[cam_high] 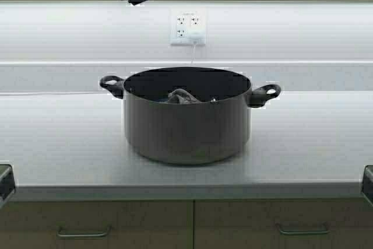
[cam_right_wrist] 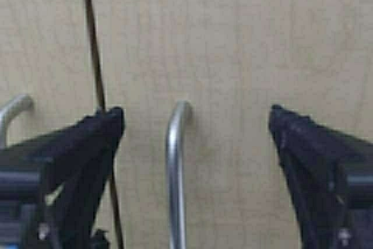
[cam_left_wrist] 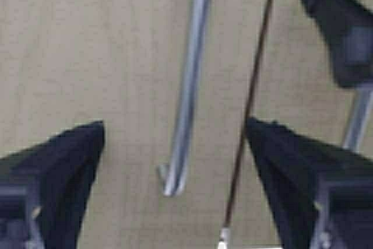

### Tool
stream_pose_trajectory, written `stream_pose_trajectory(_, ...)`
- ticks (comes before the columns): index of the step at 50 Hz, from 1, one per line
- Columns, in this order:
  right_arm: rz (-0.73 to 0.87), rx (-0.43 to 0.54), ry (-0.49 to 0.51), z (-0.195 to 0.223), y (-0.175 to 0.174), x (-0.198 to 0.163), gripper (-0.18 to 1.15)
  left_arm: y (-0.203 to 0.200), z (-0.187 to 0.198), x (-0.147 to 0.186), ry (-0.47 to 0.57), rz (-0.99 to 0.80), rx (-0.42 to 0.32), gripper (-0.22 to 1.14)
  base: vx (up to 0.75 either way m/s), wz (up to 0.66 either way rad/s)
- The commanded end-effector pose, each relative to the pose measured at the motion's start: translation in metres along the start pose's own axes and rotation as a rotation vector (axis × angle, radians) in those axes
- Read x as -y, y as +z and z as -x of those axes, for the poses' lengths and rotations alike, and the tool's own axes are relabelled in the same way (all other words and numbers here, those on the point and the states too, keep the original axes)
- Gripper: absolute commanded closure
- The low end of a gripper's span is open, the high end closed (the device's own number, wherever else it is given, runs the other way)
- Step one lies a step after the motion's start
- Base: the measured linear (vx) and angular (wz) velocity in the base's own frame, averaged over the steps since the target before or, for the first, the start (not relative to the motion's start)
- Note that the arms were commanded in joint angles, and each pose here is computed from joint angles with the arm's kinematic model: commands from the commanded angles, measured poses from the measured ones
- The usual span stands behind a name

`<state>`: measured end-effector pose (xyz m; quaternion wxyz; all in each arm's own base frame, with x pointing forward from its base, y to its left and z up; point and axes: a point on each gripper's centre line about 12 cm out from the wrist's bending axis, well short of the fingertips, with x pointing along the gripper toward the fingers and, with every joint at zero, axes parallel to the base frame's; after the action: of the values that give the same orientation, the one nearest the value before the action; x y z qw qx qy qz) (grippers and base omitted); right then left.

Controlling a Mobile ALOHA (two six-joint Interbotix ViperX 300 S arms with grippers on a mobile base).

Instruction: Open the cabinet, put the pot inside, then close it

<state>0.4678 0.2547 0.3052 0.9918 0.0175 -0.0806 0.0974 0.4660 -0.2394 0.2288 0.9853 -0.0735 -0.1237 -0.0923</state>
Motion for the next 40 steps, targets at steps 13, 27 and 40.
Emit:
stream_pose_trajectory(13, -0.032, -0.042, 0.03, -0.003, 0.01, 0.002, 1.11, 0.025, -0.008, -0.003, -0.009, 0.015, -0.008, 1.08, -0.03, -0.01)
stream_pose_trajectory(27, -0.036, -0.033, 0.035, 0.009, 0.025, 0.007, 0.92, 0.032, 0.0, -0.005, -0.02, 0.028, -0.038, 0.88, -0.01, 0.0)
stream_pose_trajectory(40, -0.032, -0.04, 0.049, 0.037, 0.045, 0.016, 0.91, 0.049, 0.022, -0.011, -0.03, 0.051, -0.072, 0.89, 0.0, 0.0)
